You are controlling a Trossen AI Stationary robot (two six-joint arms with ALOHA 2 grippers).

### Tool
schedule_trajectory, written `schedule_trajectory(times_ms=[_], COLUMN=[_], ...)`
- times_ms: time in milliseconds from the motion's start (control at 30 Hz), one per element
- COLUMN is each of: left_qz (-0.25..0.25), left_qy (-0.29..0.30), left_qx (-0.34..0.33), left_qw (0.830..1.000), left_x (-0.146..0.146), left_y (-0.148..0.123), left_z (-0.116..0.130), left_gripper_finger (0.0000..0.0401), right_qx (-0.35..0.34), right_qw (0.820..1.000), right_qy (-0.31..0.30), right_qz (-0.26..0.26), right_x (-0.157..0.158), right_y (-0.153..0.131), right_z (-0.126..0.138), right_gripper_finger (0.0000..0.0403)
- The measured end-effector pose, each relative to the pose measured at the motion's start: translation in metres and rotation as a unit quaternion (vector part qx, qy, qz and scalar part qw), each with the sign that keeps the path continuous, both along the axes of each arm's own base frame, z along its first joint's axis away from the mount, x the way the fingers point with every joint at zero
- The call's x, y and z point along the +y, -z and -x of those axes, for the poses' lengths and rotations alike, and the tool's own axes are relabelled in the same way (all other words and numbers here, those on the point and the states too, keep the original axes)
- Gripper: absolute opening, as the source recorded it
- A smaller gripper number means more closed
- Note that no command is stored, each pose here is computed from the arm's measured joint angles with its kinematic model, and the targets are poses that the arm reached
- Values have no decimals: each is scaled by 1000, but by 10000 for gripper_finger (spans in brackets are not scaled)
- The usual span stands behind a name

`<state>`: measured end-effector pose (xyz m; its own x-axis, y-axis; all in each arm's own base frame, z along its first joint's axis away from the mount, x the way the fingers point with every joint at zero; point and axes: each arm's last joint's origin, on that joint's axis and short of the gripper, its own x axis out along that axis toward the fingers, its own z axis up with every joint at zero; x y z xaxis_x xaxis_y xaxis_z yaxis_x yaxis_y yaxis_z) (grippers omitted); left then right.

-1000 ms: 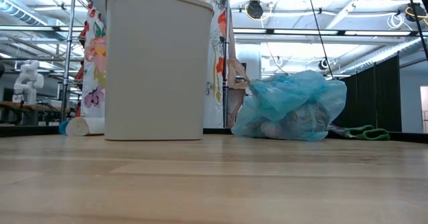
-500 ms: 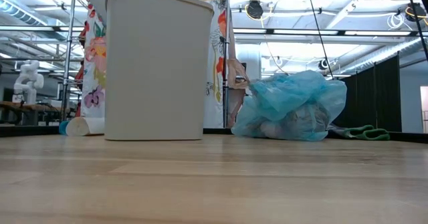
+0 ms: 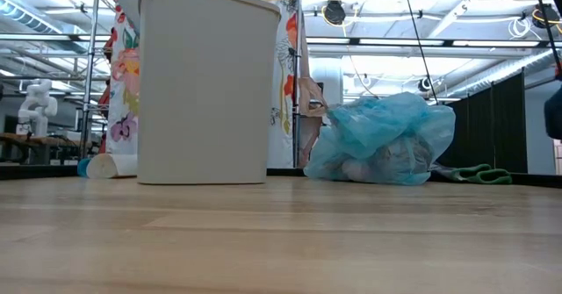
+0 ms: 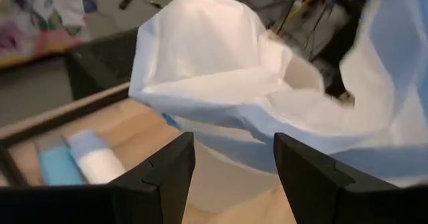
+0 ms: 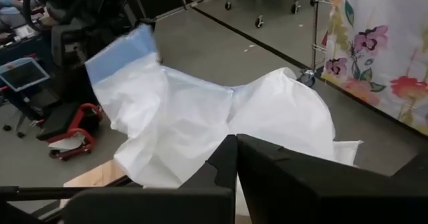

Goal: Place trash/remove bag and relplace
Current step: Put the white trash bag into the white trash bin

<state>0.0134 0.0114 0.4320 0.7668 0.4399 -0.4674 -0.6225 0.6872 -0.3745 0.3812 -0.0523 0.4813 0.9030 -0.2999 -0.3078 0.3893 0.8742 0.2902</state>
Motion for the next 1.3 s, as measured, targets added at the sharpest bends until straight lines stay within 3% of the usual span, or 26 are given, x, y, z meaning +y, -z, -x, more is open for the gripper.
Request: schedule_trajectory(times_ms=[67, 133, 333, 500, 700, 800, 967, 1167, 1300], left_qz=[-19, 5, 68, 90, 122, 117, 75, 11, 29], left_qy=[1, -15, -135, -134, -149, -149, -118, -70, 6], left_qx=[20, 20, -14, -62, -2, 3, -58, -170, -189], left_qw=[1000, 1000, 988, 985, 981, 982, 989, 983, 982], left_x=[1, 1, 7, 9, 15, 18, 21, 23, 21], left_y=[1, 3, 8, 8, 29, 30, 18, -8, -10], left_z=[-3, -2, -16, -38, -81, -98, -119, -136, -153], left_gripper_finger=[206, 206, 206, 206, 202, 165, 24, 4, 3], right_qx=[3, 9, 33, 71, 99, 107, 127, 175, 191], right_qw=[1000, 1000, 998, 995, 988, 985, 977, 962, 958], right_qy=[-3, -6, -18, -32, -50, -58, -74, -96, -94], right_qz=[8, 16, 42, 68, 106, 125, 158, 187, 193], right_x=[0, 0, 0, 1, 1, 1, 1, -1, -7], right_y=[0, 1, 3, 8, 11, 11, 13, 19, 21], right_z=[0, 0, 1, 3, 4, 5, 5, 9, 11], right_gripper_finger=[0, 0, 0, 0, 0, 0, 0, 0, 0])
